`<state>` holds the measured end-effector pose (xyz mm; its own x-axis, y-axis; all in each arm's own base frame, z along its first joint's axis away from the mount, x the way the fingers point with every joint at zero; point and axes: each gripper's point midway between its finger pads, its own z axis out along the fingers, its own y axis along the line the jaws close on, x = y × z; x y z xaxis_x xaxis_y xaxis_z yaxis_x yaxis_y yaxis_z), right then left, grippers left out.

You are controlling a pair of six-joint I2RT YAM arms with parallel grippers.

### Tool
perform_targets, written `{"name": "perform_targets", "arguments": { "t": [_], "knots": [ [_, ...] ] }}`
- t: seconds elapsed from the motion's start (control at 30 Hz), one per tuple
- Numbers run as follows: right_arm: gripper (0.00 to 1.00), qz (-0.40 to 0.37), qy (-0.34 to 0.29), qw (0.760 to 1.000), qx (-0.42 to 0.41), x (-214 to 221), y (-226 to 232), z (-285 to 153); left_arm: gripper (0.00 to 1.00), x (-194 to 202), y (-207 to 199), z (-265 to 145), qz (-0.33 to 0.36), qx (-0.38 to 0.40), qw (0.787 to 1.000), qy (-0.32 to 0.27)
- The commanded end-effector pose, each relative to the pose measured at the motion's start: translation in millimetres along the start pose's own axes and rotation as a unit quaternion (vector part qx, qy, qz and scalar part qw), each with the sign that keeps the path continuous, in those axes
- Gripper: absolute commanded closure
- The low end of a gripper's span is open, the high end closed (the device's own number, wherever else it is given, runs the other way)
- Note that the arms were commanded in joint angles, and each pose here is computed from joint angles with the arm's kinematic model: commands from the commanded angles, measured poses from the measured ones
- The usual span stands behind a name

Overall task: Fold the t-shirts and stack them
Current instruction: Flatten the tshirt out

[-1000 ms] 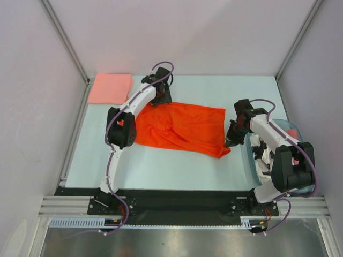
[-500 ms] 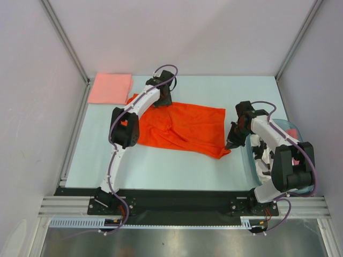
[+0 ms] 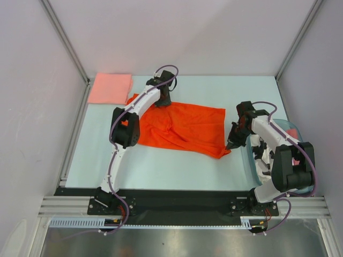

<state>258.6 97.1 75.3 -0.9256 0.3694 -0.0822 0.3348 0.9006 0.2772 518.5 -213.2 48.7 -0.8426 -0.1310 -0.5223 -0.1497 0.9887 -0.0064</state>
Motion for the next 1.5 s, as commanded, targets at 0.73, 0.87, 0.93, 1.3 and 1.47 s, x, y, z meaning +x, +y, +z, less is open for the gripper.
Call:
{"name": "perform_targets", "arguments": {
  "t": [0.73,0.87,0.93,1.3,1.47],
  "knots": [
    [1.00,-0.002,-0.024,1.000,-0.016,-8.6,9.2,-14.6,1.00,-9.9,-4.6,-4.5,0.036,-0.006,0.999,-0.023],
    [1.00,-0.002,-0.023,1.000,-0.016,-6.8,9.1,-13.0,1.00,-22.5,-3.7,-19.3,0.037,-0.004,0.998,-0.040],
    [1.00,-0.004,-0.026,1.000,-0.016,-7.7,10.3,-13.8,1.00,-39.2,0.8,-41.1,0.033,-0.004,0.997,-0.064],
    [1.00,-0.010,-0.086,0.996,-0.038,-30.2,26.8,-33.8,1.00,-92.1,46.7,-183.3,0.039,0.012,0.983,-0.178],
    [1.00,-0.010,-0.136,0.988,-0.071,-50.2,46.9,-59.2,1.00,-115.6,79.2,-283.5,0.005,0.024,0.965,-0.262]
  ]
}}
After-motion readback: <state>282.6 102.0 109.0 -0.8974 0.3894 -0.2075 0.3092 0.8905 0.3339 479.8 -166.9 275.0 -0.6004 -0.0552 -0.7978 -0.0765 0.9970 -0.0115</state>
